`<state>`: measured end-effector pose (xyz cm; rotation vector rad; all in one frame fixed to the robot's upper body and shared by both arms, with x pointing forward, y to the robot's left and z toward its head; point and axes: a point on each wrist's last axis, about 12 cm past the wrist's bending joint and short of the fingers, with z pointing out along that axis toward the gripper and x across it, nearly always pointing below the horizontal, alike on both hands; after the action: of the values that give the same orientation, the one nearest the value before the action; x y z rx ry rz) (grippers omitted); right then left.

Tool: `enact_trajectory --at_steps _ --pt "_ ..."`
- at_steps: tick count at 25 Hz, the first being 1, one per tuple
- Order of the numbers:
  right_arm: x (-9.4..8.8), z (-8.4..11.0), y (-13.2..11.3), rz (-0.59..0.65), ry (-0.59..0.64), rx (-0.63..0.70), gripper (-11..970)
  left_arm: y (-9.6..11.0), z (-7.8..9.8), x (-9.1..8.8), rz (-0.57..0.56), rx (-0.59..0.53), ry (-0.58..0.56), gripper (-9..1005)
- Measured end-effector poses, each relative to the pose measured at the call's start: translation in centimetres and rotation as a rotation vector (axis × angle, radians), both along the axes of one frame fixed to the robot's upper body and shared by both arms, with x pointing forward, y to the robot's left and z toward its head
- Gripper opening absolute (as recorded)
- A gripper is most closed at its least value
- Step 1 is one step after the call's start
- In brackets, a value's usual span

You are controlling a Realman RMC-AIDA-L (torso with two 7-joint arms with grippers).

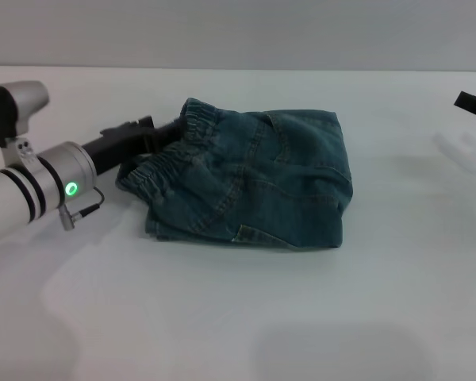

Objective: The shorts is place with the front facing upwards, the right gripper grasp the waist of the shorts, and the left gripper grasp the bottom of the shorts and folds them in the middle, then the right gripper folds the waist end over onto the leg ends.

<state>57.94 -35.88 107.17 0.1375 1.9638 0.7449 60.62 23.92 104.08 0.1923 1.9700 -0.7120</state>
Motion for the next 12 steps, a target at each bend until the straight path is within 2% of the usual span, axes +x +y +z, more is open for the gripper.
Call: enact_trajectory --at_steps 5,8,12 --pt "0.2 0.1 0.2 0.003 -0.002 0.001 666 -0.4 1.3 -0.3 -0.046 -0.116 -0.075 753" --pt "0.3 0.1 0.3 0.004 -0.006 -0.005 666 -1.9 2.0 -0.9 -0.119 -0.21 -0.11 752" --pt "0.4 0.1 0.5 0.008 -0.007 -0.003 665 -4.5 1.8 -1.8 -0.187 -0.263 -0.086 751"
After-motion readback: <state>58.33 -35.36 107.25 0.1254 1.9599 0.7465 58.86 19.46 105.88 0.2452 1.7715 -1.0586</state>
